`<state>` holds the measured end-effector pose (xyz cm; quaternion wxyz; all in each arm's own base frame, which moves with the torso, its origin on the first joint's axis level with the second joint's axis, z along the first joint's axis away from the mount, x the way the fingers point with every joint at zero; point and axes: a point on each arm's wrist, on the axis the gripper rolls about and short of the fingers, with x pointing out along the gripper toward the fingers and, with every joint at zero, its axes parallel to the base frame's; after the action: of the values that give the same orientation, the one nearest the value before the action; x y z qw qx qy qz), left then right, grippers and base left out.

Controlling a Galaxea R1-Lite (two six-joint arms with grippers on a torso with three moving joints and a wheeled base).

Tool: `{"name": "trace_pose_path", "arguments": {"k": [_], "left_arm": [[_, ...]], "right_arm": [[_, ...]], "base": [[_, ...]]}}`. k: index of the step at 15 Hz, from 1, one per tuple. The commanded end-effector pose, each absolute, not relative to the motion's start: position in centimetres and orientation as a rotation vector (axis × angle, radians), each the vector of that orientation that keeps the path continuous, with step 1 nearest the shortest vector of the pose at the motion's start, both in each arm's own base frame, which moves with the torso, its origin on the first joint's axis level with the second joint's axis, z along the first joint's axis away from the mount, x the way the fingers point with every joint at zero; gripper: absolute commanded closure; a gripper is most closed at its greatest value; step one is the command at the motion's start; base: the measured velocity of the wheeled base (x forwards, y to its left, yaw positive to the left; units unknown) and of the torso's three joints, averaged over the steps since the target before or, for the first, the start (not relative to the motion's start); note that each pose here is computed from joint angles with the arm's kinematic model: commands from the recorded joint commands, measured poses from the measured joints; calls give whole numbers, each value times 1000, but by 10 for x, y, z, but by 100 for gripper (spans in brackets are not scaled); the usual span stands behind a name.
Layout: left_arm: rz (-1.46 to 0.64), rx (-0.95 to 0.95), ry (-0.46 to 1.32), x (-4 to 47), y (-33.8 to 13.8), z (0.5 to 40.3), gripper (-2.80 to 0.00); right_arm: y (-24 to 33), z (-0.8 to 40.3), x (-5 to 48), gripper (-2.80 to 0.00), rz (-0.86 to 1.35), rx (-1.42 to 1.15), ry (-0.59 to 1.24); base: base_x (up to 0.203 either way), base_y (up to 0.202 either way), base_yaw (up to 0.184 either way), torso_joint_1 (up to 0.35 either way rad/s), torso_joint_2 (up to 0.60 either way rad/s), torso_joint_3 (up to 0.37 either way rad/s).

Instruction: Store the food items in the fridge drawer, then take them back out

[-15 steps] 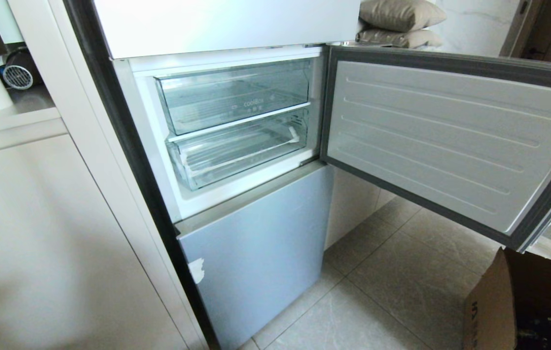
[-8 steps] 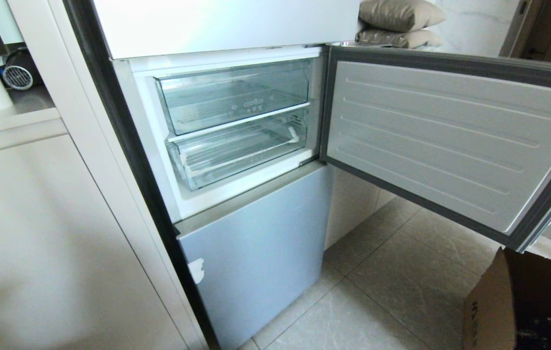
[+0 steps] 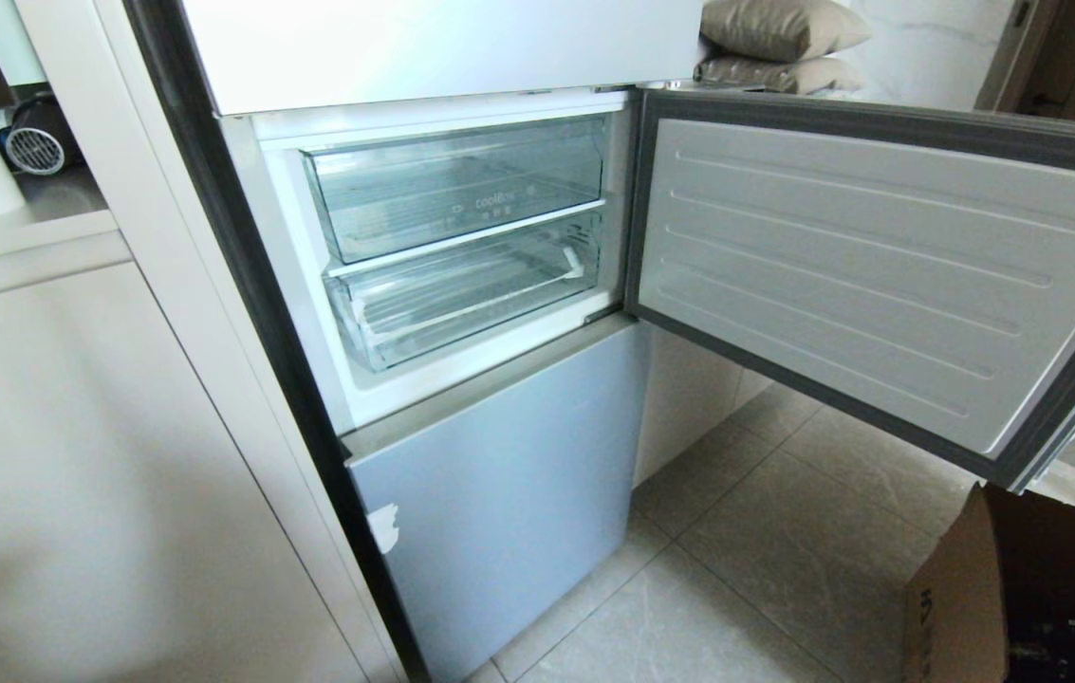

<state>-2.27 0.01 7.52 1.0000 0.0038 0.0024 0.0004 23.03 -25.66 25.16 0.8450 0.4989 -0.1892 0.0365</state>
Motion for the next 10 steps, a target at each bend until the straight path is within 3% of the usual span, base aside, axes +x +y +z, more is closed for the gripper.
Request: {"name": "trace_pose_path", "arguments": {"k": [1,6,10], "left_arm": [[2,8,5,-23,0,75,0],[3,8,5,-23,0,75,0],[2,8,5,-23,0,75,0]], "right_arm": [[-274,232,261,0,169,1224,-314],[-260,228,299,0,339,1320,-158],[-252,239,295,0,447,1460,-4]], "base": [[0,0,0,0,0,0],[0,0,0,0,0,0],[0,0,0,0,0,0]]}}
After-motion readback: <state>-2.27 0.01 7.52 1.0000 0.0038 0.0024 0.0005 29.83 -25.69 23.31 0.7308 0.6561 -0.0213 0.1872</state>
